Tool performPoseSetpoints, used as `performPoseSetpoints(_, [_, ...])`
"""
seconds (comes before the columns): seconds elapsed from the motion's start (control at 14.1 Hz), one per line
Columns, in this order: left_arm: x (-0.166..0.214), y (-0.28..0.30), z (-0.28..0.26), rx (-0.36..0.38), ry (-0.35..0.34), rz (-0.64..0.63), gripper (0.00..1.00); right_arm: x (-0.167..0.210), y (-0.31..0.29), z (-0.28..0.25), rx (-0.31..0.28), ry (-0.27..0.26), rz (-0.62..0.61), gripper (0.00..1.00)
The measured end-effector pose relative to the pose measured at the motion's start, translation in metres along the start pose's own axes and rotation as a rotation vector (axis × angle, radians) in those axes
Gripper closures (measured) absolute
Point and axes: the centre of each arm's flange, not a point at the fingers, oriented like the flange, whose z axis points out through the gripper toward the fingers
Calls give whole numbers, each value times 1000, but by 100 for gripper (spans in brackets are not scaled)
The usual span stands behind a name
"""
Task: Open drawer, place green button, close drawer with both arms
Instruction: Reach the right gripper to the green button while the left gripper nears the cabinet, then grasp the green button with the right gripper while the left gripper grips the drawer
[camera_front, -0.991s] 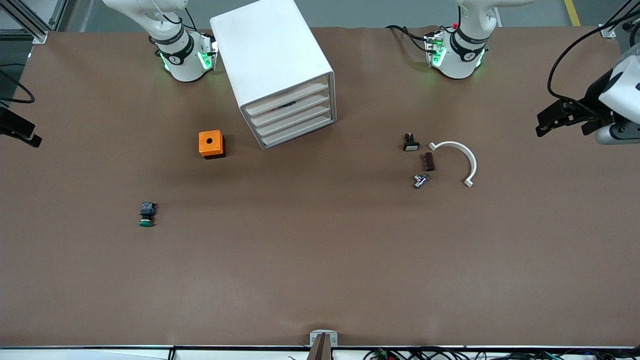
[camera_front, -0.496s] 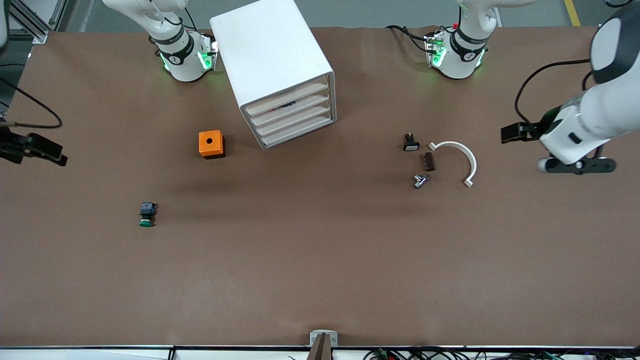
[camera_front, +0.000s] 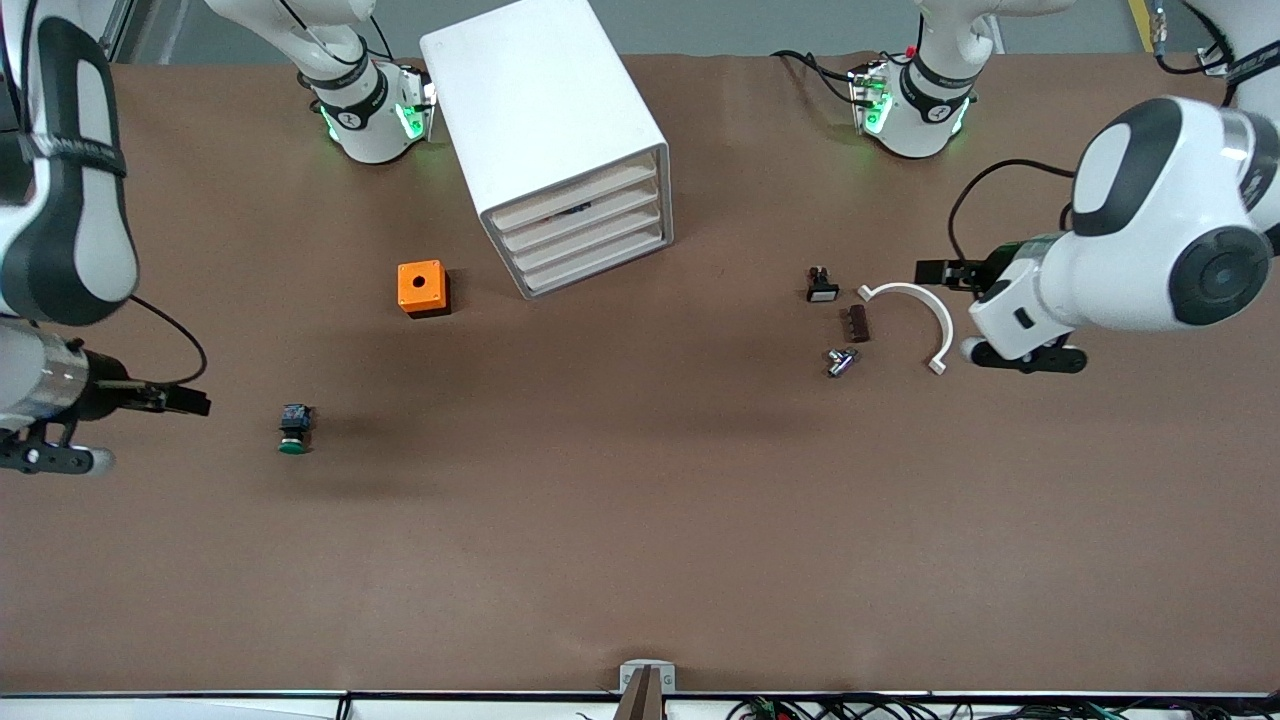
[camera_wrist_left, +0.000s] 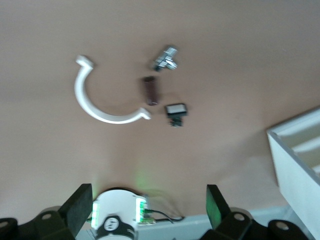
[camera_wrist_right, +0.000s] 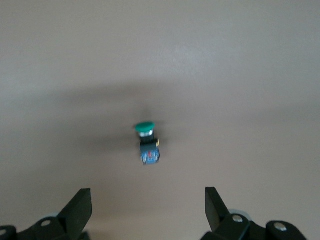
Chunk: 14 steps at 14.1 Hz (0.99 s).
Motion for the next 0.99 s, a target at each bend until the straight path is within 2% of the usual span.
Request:
performPoseSetpoints(0.35, [27,53,51,-260,-158,92,0,16,-3,83,-5,-12,-10,0])
performPoseSetpoints(0.5, [37,75,71,-334,-197,148,0,14,-4,111,-7,-27,-11,0])
performPoseSetpoints(0.78, [49,131,108,-406,-187,348,0,-3,-4,163,-7,3,-11,0])
performPoseSetpoints(0.99, [69,159,149,-503,-173,493,0,-16,-4,189,-7,-9,-11,0])
